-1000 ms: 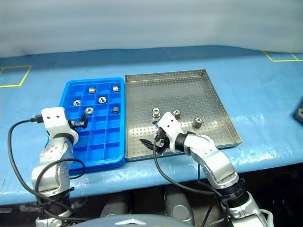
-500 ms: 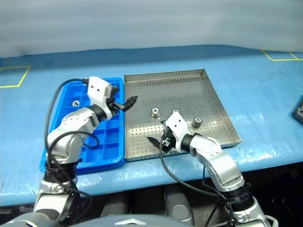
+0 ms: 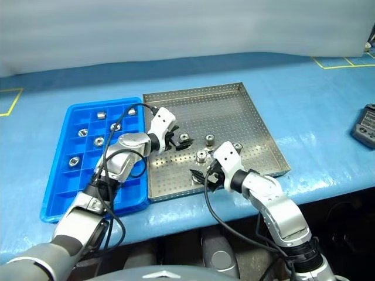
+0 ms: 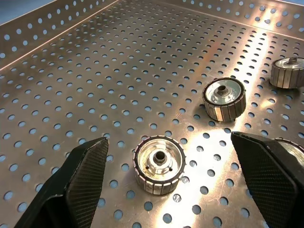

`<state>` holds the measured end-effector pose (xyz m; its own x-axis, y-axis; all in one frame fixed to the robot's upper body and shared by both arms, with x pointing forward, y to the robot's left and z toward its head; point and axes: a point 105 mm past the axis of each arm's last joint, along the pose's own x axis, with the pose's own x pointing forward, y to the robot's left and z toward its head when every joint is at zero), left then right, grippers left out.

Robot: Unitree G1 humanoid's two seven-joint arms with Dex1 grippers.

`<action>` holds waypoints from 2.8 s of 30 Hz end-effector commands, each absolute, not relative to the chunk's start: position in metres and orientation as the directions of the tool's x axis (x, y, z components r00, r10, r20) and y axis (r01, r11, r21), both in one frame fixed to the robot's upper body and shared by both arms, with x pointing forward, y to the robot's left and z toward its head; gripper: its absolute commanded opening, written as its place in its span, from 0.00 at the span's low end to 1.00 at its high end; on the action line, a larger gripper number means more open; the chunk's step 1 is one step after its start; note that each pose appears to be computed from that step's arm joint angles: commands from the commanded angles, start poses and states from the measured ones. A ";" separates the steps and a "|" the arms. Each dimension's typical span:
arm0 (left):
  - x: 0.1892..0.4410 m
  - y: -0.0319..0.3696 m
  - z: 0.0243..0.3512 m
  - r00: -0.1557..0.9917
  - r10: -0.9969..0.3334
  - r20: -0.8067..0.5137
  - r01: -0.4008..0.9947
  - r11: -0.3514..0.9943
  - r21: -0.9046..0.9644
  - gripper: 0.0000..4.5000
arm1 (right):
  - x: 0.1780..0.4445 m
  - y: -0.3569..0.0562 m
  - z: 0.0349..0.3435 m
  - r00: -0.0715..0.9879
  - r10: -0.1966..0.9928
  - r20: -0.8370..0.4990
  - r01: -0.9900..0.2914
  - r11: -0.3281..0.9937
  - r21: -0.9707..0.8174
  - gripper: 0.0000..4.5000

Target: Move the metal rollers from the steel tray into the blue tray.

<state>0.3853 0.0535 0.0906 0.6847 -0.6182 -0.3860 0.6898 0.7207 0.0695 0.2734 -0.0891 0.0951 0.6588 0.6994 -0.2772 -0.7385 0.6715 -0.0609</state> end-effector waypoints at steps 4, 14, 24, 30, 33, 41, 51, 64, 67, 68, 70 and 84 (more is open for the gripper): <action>0.395 0.054 0.091 0.718 -0.568 -0.403 0.655 0.748 0.113 1.00 | 0.273 -0.089 0.107 0.676 0.698 -0.236 -0.729 0.680 -0.078 1.00; 0.393 0.063 0.080 0.737 -0.519 -0.433 0.617 0.779 0.116 0.49 | 0.275 -0.086 0.108 0.669 0.706 -0.232 -0.737 0.671 -0.083 1.00; 0.384 0.077 0.148 0.850 -0.515 -0.110 0.525 0.847 0.086 0.37 | 0.275 -0.079 0.110 0.643 0.730 -0.230 -0.761 0.644 -0.084 1.00; 0.355 0.135 0.194 0.945 -0.312 0.097 0.294 0.942 0.164 0.37 | 0.274 -0.067 0.112 0.591 0.774 -0.228 -0.803 0.590 -0.083 1.00; 0.335 0.162 0.195 0.969 -0.219 0.111 0.200 0.966 0.161 0.37 | 0.273 -0.059 0.112 0.558 0.798 -0.230 -0.828 0.556 -0.079 1.00; 0.294 0.196 0.167 0.997 -0.079 -0.001 0.078 0.986 0.148 0.37 | 0.269 -0.032 0.112 0.442 0.868 -0.227 -0.896 0.438 -0.072 1.00; 0.261 0.211 0.118 0.982 0.042 -0.184 -0.025 0.995 0.093 0.37 | 0.267 -0.021 0.113 0.382 0.897 -0.223 -0.924 0.377 -0.070 1.00; 0.256 0.214 0.084 0.937 0.090 -0.338 -0.075 0.996 0.057 0.37 | 0.266 -0.026 0.111 0.409 0.884 -0.227 -0.912 0.405 -0.065 1.00; 0.258 0.212 0.085 0.939 0.069 -0.337 -0.060 0.998 0.037 0.45 | 0.266 -0.027 0.110 0.420 0.879 -0.227 -0.907 0.417 -0.064 1.00; 0.258 0.212 0.086 0.940 0.069 -0.335 -0.060 0.998 0.037 0.54 | 0.266 -0.028 0.110 0.423 0.877 -0.227 -0.905 0.420 -0.064 1.00; 0.261 0.210 0.087 0.943 0.056 -0.328 -0.048 0.998 0.033 0.68 | 0.266 -0.029 0.110 0.428 0.875 -0.226 -0.903 0.425 -0.065 1.00; 0.300 0.128 0.144 0.893 -0.431 -0.126 0.442 0.894 0.074 0.99 | 0.274 -0.071 0.115 0.582 0.778 -0.238 -0.811 0.576 -0.098 1.00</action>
